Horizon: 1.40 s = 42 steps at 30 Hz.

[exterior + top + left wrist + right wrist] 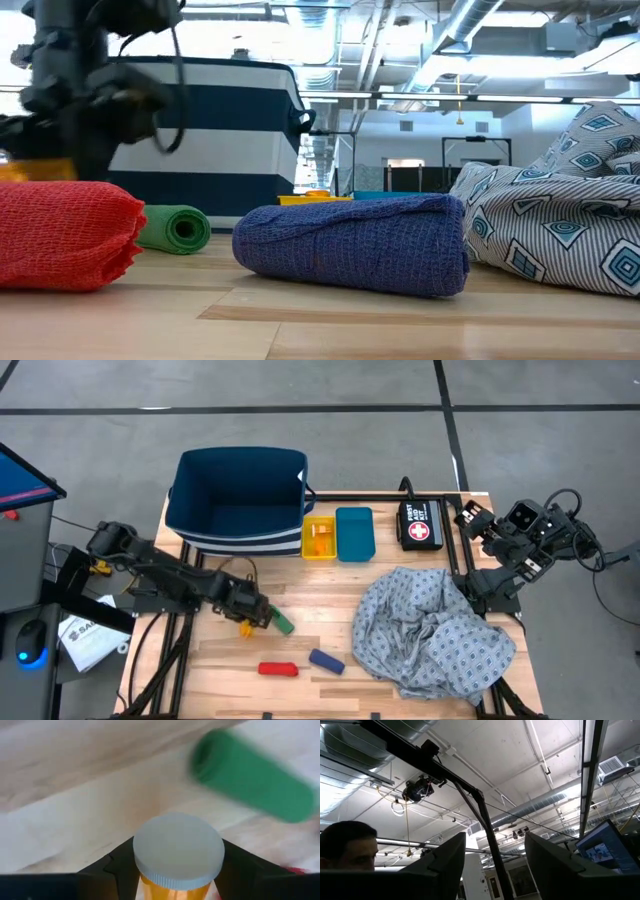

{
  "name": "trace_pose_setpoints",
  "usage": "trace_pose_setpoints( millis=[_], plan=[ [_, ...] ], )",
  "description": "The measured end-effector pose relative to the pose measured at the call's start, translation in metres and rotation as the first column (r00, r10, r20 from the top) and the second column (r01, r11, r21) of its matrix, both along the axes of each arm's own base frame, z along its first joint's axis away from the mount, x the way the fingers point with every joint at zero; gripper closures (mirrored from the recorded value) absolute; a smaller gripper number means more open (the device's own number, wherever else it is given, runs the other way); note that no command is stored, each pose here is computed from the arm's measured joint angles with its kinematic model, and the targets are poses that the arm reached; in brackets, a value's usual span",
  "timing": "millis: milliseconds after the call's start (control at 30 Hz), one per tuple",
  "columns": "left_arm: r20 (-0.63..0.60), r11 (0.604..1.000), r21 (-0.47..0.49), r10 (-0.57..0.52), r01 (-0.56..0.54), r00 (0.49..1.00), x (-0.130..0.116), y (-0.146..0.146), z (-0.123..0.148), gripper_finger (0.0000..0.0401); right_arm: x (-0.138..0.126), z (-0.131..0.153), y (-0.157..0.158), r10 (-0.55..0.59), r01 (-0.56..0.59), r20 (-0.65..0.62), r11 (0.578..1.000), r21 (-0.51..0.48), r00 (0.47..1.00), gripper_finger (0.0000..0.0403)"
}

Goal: Pick & place medical supplies in basket/bin
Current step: Put the orange pill bottle into the yellow basket

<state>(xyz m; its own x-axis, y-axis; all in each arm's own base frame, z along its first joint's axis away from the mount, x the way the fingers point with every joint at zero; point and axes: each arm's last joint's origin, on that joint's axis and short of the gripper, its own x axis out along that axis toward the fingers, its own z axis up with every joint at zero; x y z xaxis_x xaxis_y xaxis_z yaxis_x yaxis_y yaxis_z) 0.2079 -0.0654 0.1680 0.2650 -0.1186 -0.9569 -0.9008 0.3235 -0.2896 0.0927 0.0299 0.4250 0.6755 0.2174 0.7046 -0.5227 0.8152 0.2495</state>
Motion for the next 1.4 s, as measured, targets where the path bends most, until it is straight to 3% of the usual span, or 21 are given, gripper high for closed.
trace_pose_setpoints(
  millis=[100,200,367,500,867,1400],
  plan=[
    [0.157,1.000,0.003,-0.004,0.004,0.988,0.003,0.008,0.018,0.0208,0.000,0.000,0.000,0.000,0.000,0.000,1.000,0.000,1.000,0.0202],
    [0.352,1.000,0.023,-0.016,0.008,0.936,0.008,0.015,0.039,0.0208,0.000,0.000,0.000,0.000,0.000,0.001,1.000,0.000,1.000,0.0202],
    [0.639,0.996,0.079,-0.077,0.035,0.765,0.021,0.021,0.069,0.0207,0.000,0.000,0.000,-0.002,0.002,0.001,1.000,-0.002,1.000,0.0202],
    [0.770,0.994,0.095,-0.111,0.059,0.628,0.033,0.018,0.084,0.0208,0.000,0.000,0.000,-0.001,0.001,0.001,1.000,0.000,1.000,0.0202],
    [0.760,0.967,0.214,-0.255,0.140,0.598,0.086,0.009,0.098,0.0208,-0.003,0.002,-0.001,0.017,-0.018,0.029,0.999,0.027,0.999,0.0202],
    [0.685,0.902,0.394,-0.415,0.175,0.598,0.169,0.017,0.096,0.0208,-0.003,0.003,-0.001,0.024,-0.025,0.033,0.999,0.035,0.999,0.0202]
  ],
)
